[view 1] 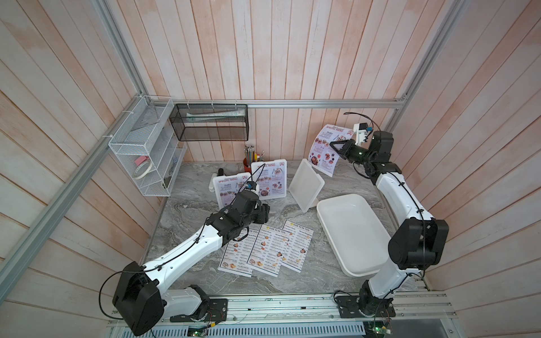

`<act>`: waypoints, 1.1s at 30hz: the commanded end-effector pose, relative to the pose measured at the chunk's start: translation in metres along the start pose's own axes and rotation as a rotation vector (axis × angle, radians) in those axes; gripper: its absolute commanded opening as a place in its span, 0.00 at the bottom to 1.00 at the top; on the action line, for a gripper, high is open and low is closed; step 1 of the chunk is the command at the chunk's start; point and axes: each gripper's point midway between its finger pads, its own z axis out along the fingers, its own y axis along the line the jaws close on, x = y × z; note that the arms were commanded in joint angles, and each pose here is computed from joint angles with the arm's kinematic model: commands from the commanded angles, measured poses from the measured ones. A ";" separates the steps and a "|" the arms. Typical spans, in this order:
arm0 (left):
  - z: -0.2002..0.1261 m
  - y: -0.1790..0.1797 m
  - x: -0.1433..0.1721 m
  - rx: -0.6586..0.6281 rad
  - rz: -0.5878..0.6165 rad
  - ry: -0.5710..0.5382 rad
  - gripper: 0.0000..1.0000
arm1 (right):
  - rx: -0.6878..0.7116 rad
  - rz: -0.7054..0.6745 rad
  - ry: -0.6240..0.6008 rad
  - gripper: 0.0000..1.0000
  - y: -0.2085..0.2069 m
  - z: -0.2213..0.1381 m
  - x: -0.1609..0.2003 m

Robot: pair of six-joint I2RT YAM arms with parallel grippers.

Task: Replace the menus in the menu holders
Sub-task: Insert the menu into the menu holder.

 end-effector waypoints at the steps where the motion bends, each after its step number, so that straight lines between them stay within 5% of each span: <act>1: -0.004 -0.001 -0.006 -0.003 0.000 -0.021 0.67 | -0.021 -0.015 0.001 0.00 0.008 -0.006 0.000; 22: 0.000 -0.003 -0.006 0.001 -0.002 -0.016 0.67 | -0.044 -0.008 -0.013 0.00 0.014 -0.016 -0.003; 33: 0.002 -0.007 -0.006 0.009 0.002 -0.014 0.67 | 0.012 -0.060 -0.070 0.00 0.036 -0.051 -0.008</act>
